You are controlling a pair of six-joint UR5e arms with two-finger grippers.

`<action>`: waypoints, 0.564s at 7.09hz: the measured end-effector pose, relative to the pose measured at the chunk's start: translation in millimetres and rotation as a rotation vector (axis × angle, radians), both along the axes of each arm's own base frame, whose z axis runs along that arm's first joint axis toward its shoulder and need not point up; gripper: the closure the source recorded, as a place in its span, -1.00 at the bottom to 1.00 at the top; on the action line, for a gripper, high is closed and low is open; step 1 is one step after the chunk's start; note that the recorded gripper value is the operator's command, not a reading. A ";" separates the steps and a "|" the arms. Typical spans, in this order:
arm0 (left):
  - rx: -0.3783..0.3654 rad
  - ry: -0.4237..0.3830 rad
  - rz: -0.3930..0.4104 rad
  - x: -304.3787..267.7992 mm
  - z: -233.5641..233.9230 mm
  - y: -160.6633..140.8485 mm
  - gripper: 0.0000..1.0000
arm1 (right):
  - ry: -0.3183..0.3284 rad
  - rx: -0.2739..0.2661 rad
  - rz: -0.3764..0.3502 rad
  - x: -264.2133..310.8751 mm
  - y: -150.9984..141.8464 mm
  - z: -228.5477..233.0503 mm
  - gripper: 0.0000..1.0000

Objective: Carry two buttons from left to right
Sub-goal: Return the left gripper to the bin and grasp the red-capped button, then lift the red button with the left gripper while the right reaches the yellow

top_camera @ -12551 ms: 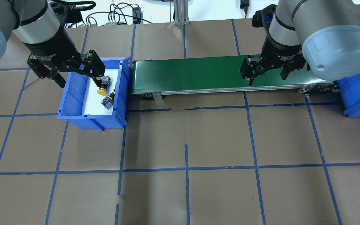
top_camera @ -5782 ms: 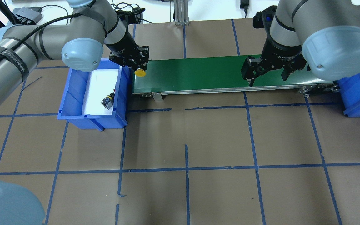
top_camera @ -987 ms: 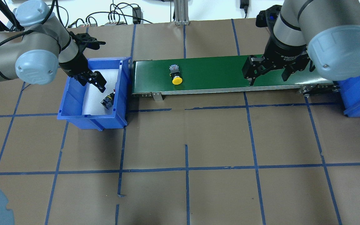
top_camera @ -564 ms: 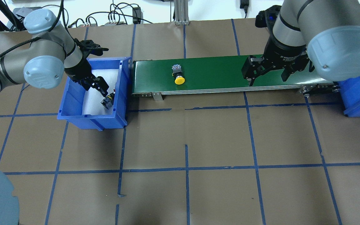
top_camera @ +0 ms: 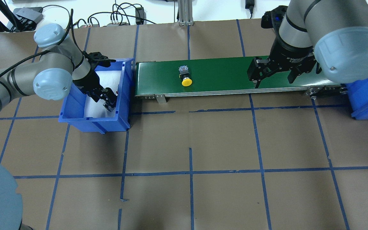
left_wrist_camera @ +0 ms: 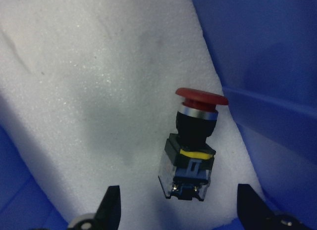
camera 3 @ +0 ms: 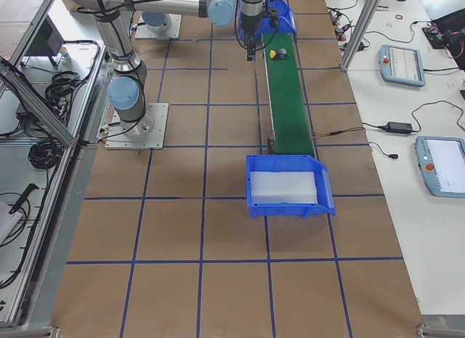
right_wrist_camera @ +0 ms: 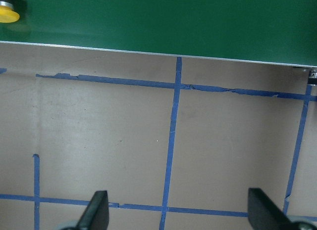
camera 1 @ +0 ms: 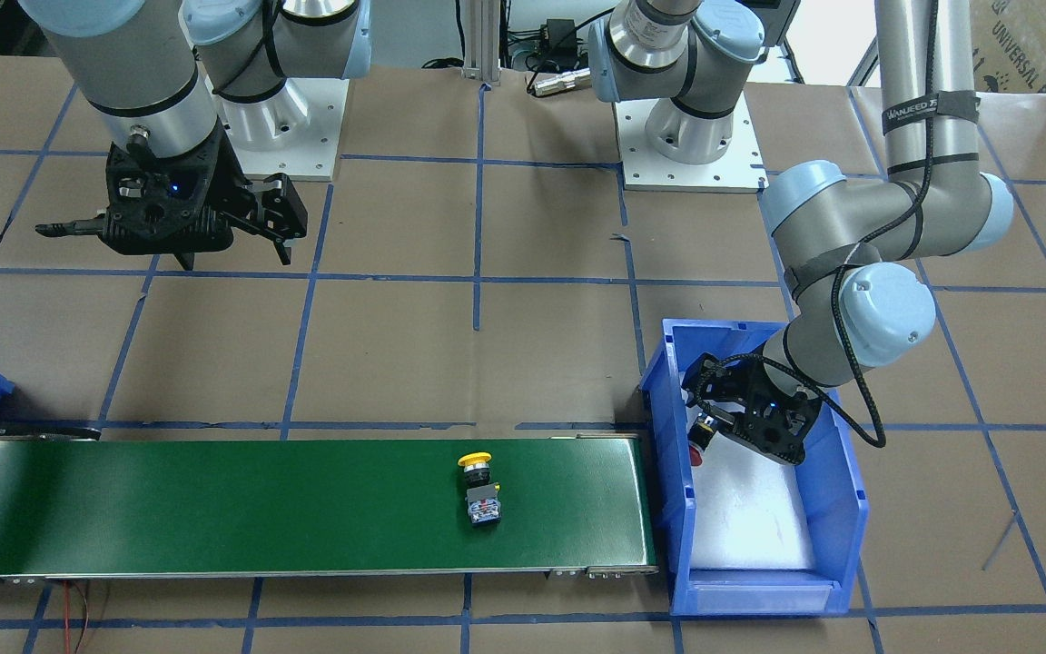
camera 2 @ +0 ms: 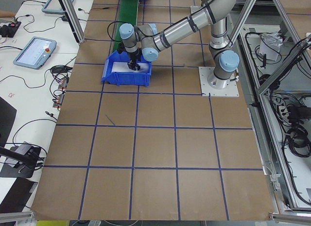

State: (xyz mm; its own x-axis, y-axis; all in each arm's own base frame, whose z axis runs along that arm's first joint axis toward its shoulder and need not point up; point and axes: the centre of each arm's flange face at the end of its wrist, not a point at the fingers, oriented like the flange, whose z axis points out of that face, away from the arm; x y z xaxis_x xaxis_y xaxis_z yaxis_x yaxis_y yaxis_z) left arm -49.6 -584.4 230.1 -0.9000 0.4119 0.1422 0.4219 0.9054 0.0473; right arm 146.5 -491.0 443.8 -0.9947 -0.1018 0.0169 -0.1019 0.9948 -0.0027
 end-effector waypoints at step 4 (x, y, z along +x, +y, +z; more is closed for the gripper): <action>-0.007 0.007 0.001 0.0 -12.2 -5.1 0.22 | 0.017 -0.080 0.062 25.8 -26.1 7.6 -1.00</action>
